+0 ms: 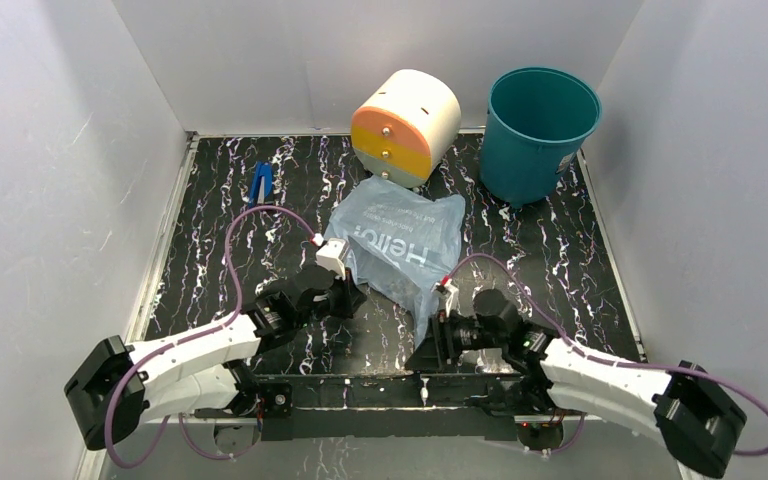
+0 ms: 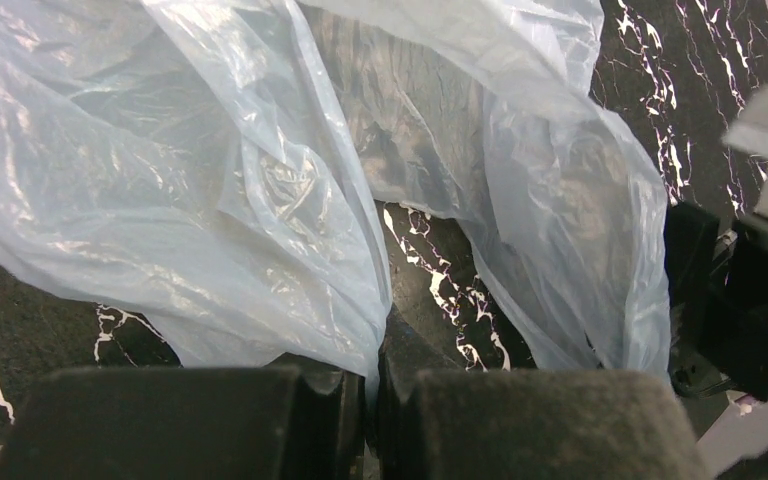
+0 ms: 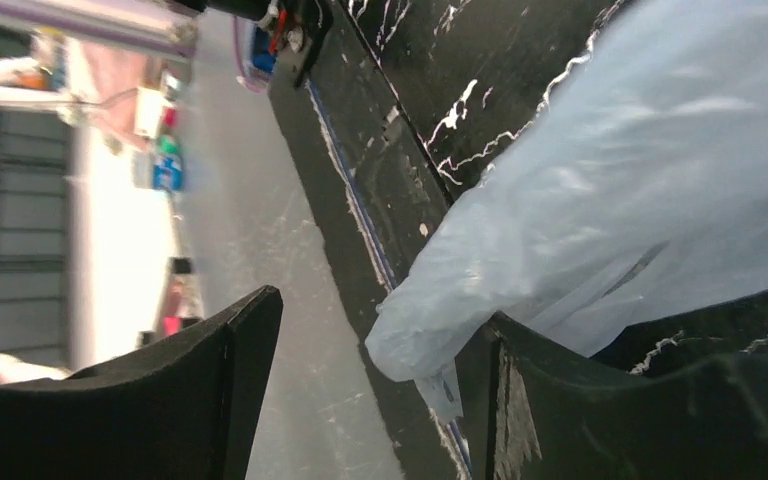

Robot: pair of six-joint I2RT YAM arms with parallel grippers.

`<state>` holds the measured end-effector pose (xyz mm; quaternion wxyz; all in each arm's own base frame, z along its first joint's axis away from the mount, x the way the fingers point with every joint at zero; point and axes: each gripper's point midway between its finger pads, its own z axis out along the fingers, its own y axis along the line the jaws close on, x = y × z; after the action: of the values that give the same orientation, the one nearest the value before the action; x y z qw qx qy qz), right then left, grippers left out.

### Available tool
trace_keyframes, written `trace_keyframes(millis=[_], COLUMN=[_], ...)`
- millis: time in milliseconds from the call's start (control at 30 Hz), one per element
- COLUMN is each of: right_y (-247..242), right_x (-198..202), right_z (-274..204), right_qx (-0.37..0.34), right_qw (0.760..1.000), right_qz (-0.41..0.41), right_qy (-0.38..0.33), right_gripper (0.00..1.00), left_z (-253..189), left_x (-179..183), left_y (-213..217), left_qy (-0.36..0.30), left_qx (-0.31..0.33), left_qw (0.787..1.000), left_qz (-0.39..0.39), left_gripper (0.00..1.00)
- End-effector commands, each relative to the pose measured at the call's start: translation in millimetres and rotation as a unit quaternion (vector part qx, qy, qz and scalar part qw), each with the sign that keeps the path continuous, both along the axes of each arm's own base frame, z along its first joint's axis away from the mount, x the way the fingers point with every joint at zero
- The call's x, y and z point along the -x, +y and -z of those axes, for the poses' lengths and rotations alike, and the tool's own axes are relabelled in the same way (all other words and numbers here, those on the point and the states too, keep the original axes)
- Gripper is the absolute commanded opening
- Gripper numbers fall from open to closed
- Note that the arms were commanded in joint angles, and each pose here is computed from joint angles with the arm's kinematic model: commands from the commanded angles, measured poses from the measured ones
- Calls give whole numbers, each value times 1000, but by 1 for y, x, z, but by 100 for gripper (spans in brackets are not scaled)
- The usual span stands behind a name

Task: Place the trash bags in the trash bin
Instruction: Unfold the trash bag at the center of the board.

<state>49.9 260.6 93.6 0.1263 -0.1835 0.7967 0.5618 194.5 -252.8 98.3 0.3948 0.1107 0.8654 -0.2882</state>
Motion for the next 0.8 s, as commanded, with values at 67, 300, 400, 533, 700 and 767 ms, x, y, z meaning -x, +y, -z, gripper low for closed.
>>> trace_keyframes(millis=[67, 300, 400, 533, 700, 767], right_y=[17, 19, 24, 27, 25, 24], right_x=[-34, -32, -21, -21, -26, -30], right_z=[-10, -9, -1, 4, 6, 3], right_qx=[-1, -33, -32, -24, -18, -20], right_qw=[966, 931, 922, 915, 905, 902], right_qz=[77, 46, -3, -12, 3, 19], right_qy=[-249, -360, -385, -403, -425, -430], right_gripper=[71, 67, 65, 61, 50, 35], left_z=[-11, -11, -13, -14, -13, -13], left_x=[-2, -1, -1, -1, -1, -1], left_y=[-5, 0, -2, -2, 0, 1], left_qy=[-8, -12, -12, -12, -12, -12], left_qx=[18, 17, 22, 23, 21, 19], left_qw=[1000, 1000, 1000, 1000, 1000, 1000], left_qz=[0, -5, -4, -5, -7, -8], left_gripper=[0, 0, 0, 0, 0, 0])
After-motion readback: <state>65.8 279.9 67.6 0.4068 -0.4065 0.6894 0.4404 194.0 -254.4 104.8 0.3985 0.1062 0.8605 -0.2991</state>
